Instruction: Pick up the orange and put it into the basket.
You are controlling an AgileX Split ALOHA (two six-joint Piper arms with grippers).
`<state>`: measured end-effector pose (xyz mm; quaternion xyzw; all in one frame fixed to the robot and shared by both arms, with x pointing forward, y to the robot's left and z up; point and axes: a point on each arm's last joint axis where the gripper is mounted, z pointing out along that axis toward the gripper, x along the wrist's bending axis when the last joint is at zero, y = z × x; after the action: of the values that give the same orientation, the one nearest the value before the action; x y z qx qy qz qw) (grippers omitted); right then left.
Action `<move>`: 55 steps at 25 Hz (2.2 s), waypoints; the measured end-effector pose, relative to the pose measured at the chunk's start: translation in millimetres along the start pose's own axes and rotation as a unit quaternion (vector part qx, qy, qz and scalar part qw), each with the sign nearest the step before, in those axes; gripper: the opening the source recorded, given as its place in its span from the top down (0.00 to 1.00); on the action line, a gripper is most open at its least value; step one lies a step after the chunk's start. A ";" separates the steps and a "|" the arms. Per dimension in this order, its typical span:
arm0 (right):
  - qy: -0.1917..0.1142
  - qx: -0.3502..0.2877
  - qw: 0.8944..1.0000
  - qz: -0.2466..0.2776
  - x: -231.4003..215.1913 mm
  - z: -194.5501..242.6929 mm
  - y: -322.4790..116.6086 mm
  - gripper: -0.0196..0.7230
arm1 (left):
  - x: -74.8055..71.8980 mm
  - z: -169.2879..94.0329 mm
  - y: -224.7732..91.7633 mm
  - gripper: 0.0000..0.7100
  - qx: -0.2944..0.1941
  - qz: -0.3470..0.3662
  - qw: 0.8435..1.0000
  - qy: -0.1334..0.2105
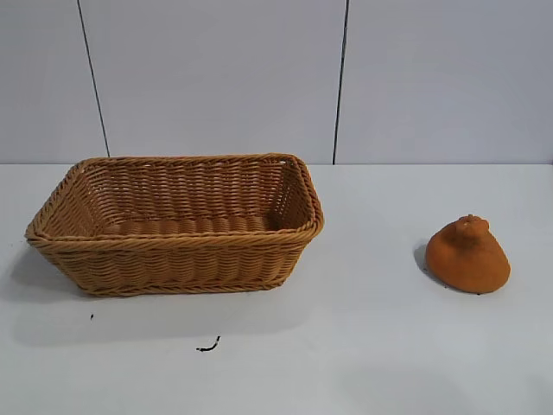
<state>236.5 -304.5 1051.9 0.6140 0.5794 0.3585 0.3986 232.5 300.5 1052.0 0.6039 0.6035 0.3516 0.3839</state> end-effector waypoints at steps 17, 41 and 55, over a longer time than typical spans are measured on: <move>-0.001 0.003 1.000 -0.004 0.5 4.3 45.4 0.15 | 0.0 0.0 0.0 0.06 0.000 0.000 1.000 0.000; 0.046 0.383 0.922 0.028 32.5 302.1 161.1 0.15 | 0.0 0.0 0.0 0.06 0.000 0.000 1.000 0.000; 0.073 0.475 0.877 0.010 71.0 393.3 74.8 0.15 | 0.0 0.0 0.0 0.06 0.000 0.000 1.000 0.000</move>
<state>628.2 -263.6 950.9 0.7073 0.7013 0.0885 0.0118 232.5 300.5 1052.0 0.6039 0.6035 0.3516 0.3839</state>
